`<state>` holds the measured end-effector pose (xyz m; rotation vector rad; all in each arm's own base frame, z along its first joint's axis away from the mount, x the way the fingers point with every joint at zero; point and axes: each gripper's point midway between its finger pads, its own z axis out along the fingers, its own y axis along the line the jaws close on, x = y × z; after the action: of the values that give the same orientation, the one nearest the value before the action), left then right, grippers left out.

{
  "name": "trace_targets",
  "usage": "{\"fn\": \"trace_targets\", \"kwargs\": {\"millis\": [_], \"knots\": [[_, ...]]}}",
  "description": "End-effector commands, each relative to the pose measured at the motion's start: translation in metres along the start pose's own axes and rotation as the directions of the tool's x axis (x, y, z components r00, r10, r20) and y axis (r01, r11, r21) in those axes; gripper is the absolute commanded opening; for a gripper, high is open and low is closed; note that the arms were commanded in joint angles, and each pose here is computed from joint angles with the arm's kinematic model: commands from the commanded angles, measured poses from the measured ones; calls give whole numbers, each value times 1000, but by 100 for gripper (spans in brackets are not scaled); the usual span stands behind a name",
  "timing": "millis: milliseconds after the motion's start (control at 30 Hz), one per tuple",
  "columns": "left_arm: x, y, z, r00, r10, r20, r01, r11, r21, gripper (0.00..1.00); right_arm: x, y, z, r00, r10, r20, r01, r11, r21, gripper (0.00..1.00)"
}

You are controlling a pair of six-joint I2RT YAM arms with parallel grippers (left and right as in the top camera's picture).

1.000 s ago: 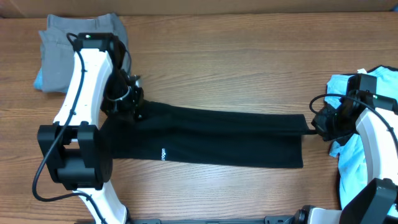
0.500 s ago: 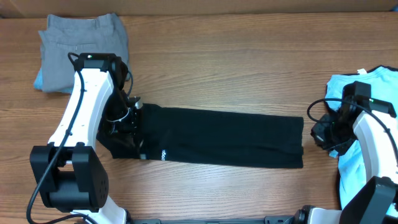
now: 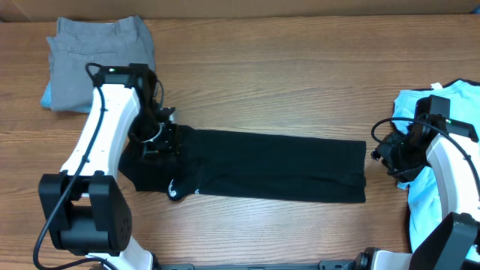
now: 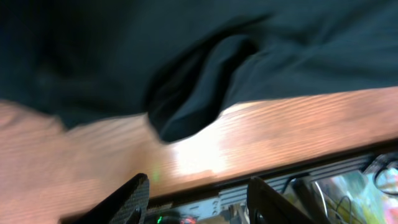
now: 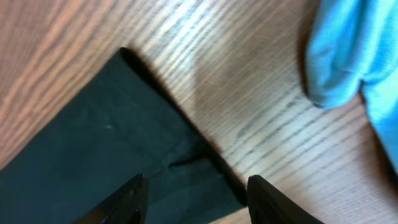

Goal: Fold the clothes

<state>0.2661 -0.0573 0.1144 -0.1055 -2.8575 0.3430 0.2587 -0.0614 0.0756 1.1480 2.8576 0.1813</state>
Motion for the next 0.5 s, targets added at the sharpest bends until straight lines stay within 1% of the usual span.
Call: {"fn": "trace_targets", "kwargs": {"millis": [0, 67, 200, 333, 467], "knots": [[-1, -34, 14, 989, 149, 21, -150, 986, 73, 57, 2, 7, -5, 1000, -6, 7, 6, 999, -51, 55], [-6, -36, 29, 979, 202, 31, -203, 979, 24, 61, 1, 7, -5, 1000, -6, 8, 6, 999, -51, 54], [-18, -42, 59, 961, 271, 62, -269, 962, -43, 61, 1, 7, -5, 1000, -6, 8, 6, 999, -51, 54], [-23, -42, 77, 950, 302, 76, -294, 950, -105, 55, 1, 7, -5, 1000, -6, 8, 6, 999, -52, 54], [-25, -37, 79, 950, 304, 75, -290, 944, -156, 52, 1, 7, -5, 1000, -6, 8, 7, 999, -52, 54]]}}
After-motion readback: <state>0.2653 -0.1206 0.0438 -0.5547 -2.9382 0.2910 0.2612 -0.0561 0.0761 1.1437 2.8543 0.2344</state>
